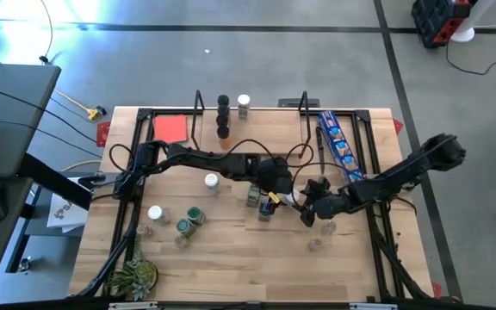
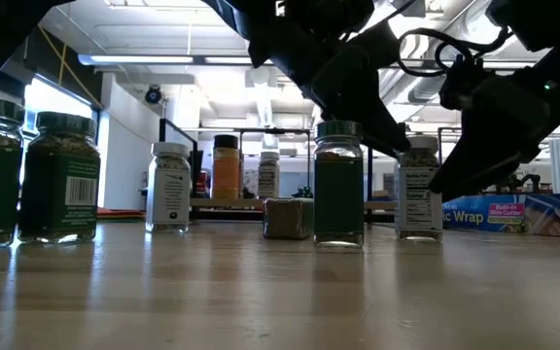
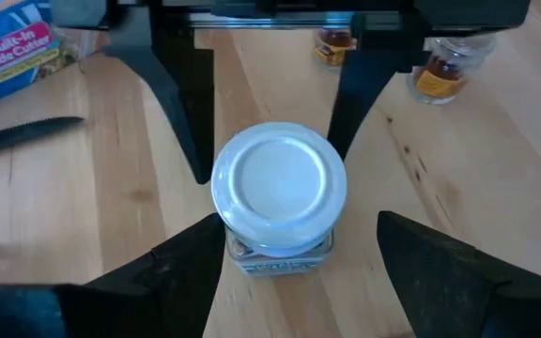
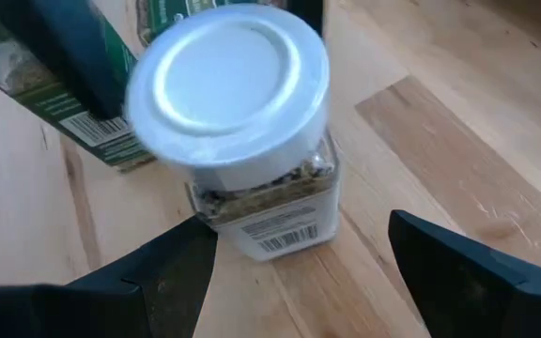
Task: Shelf spices
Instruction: Put the white seasoning bottle on the shelf aligned with the other white seasoning bottles
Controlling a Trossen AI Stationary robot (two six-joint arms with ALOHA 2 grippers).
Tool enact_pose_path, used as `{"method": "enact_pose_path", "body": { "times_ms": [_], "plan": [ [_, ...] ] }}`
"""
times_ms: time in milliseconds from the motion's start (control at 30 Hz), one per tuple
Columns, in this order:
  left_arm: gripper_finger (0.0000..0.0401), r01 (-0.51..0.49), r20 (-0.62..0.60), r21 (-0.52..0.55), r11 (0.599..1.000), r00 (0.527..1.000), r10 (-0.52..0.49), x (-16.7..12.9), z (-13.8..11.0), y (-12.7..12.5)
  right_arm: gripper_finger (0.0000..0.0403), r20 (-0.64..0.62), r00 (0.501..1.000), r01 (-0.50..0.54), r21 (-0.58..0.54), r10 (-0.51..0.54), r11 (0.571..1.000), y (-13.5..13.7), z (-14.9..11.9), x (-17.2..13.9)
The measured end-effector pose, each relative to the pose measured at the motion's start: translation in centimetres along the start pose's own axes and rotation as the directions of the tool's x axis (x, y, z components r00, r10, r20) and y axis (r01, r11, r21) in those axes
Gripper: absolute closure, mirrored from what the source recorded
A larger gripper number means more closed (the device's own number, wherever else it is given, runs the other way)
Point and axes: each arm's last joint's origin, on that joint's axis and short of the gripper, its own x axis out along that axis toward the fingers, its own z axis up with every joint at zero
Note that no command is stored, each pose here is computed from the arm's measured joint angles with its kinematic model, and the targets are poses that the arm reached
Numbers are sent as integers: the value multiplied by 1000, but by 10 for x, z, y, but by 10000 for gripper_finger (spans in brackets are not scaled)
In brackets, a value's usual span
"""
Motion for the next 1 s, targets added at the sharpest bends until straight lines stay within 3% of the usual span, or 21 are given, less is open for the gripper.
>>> {"method": "enact_pose_path", "body": {
  "times_ms": [333,500,600,900,1000],
  "plan": [
    [128,20,-62,-30,999,998,-22,0,-4,-7,96,-22,999,39,-2,-39,999,-8,2,0],
    [128,66,-162,-16,998,984,-68,-6,-11,-14,96,-10,998,66,-9,-66,998,-13,5,-8],
    [128,23,-214,-12,1000,977,-25,-14,-12,-14,96,3,997,76,-8,-76,997,-16,7,-14],
    [128,-37,-102,-68,997,994,30,-18,2,-14,96,53,998,46,6,-46,999,-19,15,-28],
    [128,-105,-48,-92,990,994,101,-18,11,-18,96,52,998,46,5,-46,999,-19,15,-28]
  ]
}}
